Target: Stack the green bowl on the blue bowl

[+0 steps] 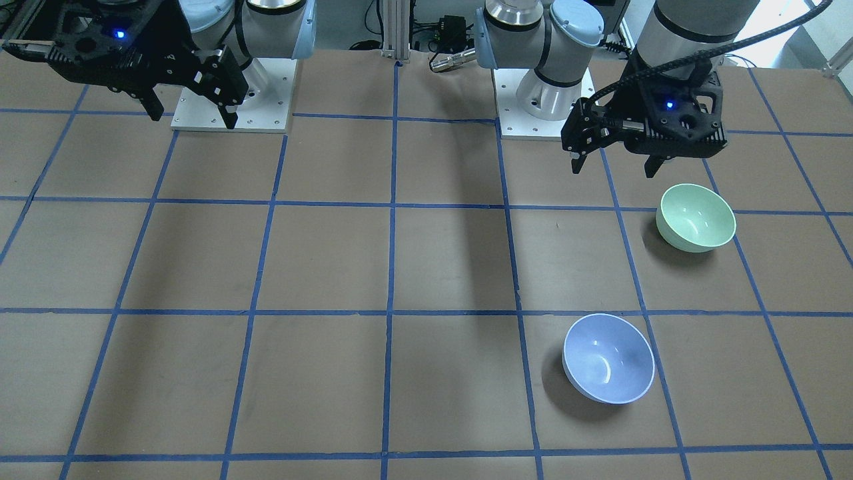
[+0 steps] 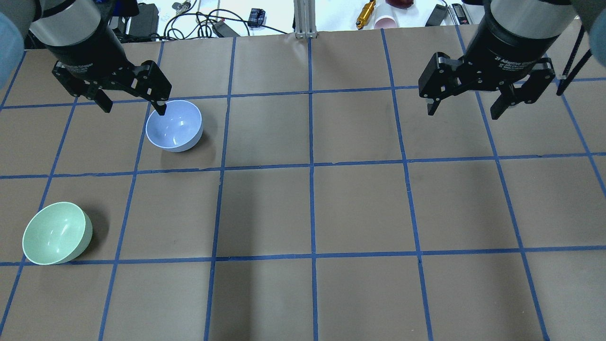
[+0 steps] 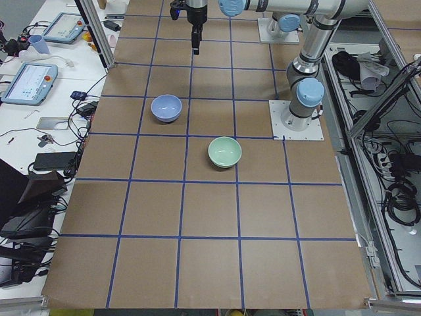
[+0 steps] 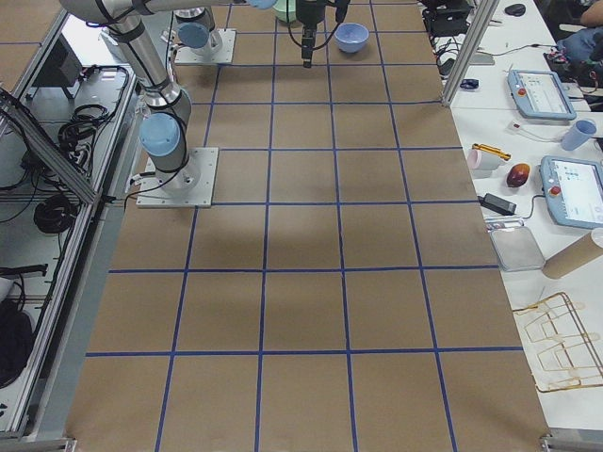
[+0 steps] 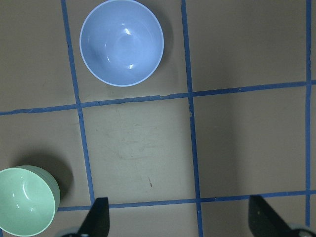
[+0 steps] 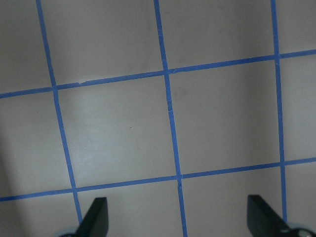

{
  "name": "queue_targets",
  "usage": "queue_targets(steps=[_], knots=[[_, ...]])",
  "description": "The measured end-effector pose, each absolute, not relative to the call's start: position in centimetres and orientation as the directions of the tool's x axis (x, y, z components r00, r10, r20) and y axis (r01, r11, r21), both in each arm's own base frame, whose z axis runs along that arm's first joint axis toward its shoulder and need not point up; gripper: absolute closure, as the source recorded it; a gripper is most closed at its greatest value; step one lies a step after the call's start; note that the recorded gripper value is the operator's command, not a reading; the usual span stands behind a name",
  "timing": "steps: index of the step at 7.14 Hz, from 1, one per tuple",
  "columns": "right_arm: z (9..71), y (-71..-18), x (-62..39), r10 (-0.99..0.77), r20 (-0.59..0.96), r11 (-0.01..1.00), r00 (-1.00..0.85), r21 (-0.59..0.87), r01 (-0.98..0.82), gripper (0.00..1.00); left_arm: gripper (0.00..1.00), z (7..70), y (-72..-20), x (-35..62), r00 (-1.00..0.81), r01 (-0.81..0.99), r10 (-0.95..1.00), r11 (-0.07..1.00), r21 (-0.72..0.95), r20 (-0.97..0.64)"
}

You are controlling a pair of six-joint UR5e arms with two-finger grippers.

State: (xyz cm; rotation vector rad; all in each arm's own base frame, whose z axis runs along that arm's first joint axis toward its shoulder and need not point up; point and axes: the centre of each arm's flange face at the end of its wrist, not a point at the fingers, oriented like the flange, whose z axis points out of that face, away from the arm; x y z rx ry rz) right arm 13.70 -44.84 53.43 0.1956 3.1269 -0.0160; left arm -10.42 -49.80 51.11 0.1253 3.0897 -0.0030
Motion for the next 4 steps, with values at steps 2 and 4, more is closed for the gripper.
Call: queue_targets(steps=[2,4], knots=[[53.41,-44.85,13.7,0.125,-0.009,0.992,-0.992,-0.01,0.125,0.0,0.0,51.03,-49.76,-10.41,-0.995,0.081,0.081,0.997,0.003,-0.05],[53.42,-44.85,13.7,0.125,-0.009,0.992,-0.992,-0.01,0.125,0.0,0.0,50.88,-49.81,-10.32,-0.996,0.079,0.079,0.997,0.006,-0.051]])
